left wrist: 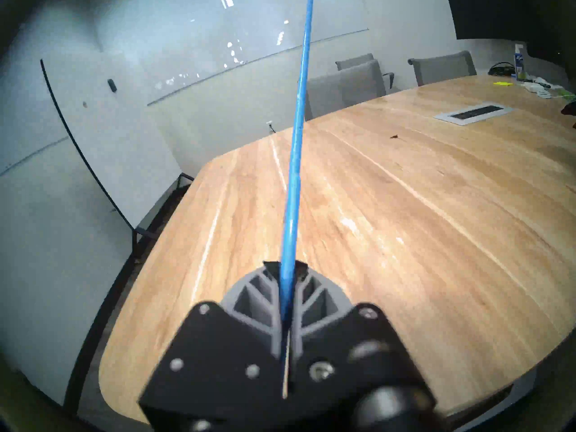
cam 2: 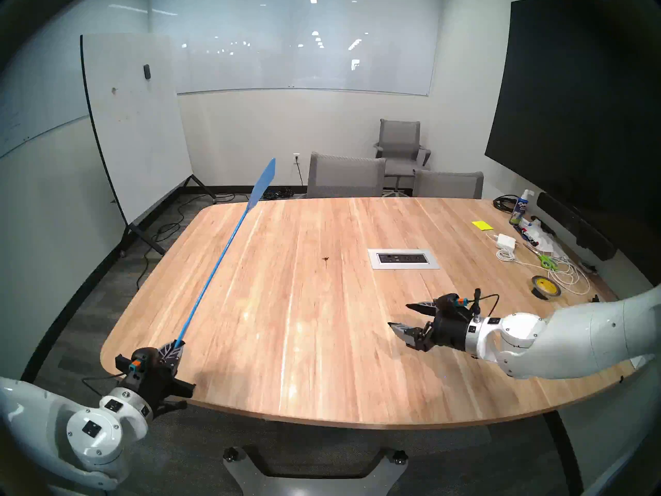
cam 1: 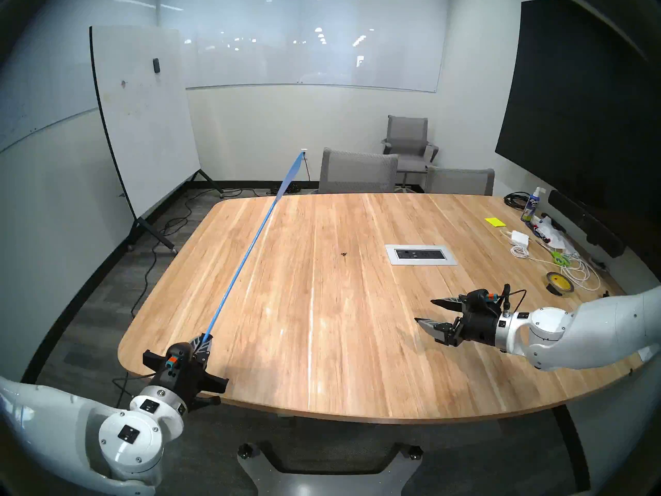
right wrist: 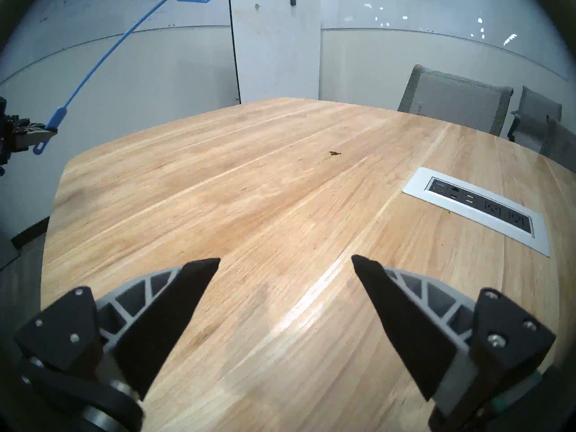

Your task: Swat a bug on table

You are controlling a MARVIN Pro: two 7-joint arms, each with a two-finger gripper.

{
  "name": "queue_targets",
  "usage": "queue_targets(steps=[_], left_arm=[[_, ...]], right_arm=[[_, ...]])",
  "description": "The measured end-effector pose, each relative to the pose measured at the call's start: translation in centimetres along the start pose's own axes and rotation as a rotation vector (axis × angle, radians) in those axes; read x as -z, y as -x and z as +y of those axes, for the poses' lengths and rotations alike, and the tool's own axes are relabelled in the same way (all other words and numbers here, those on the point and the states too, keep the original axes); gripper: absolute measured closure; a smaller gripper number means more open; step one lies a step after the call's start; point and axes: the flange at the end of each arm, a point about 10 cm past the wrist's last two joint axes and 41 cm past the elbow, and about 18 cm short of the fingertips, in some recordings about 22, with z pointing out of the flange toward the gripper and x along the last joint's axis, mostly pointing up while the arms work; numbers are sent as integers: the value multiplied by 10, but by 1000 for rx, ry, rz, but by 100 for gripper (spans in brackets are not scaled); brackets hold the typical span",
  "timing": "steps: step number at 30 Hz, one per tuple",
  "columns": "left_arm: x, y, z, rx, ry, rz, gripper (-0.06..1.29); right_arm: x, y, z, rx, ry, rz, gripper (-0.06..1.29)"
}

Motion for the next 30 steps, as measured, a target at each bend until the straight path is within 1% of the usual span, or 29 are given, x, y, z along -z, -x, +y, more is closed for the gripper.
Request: queue_targets(steps=[5, 8, 14, 17, 22, 30], left_arm=[[-14, -12, -11, -48, -54, 45, 121], [-19, -18, -15, -69, -73, 62, 121], [-28, -31, -22, -136, -109, 91, 121], [-30, -36, -23, -166, -117, 96, 121], [-31, -40, -24, -237, -127, 93, 121], [-31, -44, -24, -334, -137, 79, 121]], right_arm=[[0, 0, 0, 0, 0, 0, 2], [0, 0, 0, 0, 0, 0, 2], [0, 0, 0, 0, 0, 0, 2], [0, 0, 0, 0, 0, 0, 2], [0, 0, 0, 0, 0, 0, 2], [0, 0, 0, 0, 0, 0, 2]])
